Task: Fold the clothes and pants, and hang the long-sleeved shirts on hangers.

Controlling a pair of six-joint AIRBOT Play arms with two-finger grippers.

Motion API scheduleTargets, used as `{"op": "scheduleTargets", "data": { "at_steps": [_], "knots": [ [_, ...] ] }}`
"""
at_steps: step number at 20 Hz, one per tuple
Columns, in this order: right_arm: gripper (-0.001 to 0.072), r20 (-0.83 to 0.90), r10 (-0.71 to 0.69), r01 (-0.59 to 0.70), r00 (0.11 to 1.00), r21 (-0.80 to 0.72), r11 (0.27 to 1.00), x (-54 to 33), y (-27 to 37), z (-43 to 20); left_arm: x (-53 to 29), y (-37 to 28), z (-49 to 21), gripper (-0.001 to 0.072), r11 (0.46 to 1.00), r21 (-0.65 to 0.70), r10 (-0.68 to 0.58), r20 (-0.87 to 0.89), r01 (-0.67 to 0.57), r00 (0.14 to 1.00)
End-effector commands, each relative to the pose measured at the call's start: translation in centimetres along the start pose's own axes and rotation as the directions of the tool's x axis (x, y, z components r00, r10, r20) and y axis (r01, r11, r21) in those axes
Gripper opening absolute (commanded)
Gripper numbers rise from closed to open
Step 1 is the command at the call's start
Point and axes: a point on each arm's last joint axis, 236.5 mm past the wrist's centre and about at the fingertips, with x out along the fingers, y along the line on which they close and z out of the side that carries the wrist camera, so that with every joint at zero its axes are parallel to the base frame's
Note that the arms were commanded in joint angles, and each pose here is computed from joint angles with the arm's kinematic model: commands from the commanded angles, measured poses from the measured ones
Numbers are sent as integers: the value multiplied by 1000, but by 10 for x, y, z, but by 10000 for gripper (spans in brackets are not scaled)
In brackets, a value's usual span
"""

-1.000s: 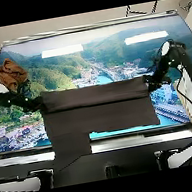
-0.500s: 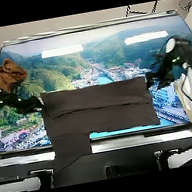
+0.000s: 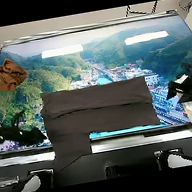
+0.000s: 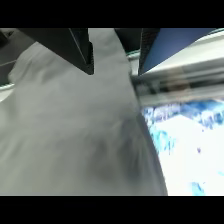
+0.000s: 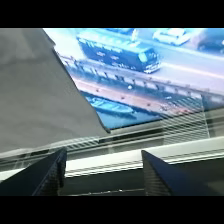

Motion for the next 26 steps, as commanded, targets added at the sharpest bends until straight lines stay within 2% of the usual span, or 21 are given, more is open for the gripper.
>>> {"op": "scheduleTargets", "data": {
  "at_steps": [1,2,9,10,13,15,16,17,20,23,26],
  "knots": [
    [558,-12,19,-18,1000,10,1000,15,-3,-17,38,3,-41,419,999,15,-30,-44,31,999],
    [553,-15,19,-19,1000,11,1000,16,-3,-17,42,4,-43,434,999,8,-30,-47,31,998],
    [552,4,19,-19,1000,-4,1000,16,-3,-13,51,5,-32,421,999,-19,-44,-10,44,999],
    [552,5,19,-19,1000,-3,1000,16,-3,-12,54,2,-28,375,998,-21,-54,-3,54,999],
    [552,-5,19,-19,1000,-4,1000,16,-3,-15,67,-8,-31,360,998,8,-58,-51,59,997],
    [552,-6,18,-18,1000,-6,1000,18,-4,-15,73,-12,-37,228,998,27,-51,-84,53,995],
    [553,-34,9,-9,999,-2,1000,26,-7,-21,74,-13,-38,114,998,38,-47,-91,51,995],
    [557,-79,1,-1,997,4,1000,37,-10,-32,74,-14,-40,29,998,42,-48,-97,52,994],
    [573,-179,74,-77,981,-8,997,85,0,-63,74,-14,-39,23,998,45,-47,-96,51,994],
    [573,-136,168,-168,976,15,986,116,18,-62,73,-15,-40,23,998,45,-49,-102,54,994],
    [569,-127,167,-165,978,28,986,128,16,-58,72,-16,-43,23,997,46,-52,-111,58,992]
  ]
}}
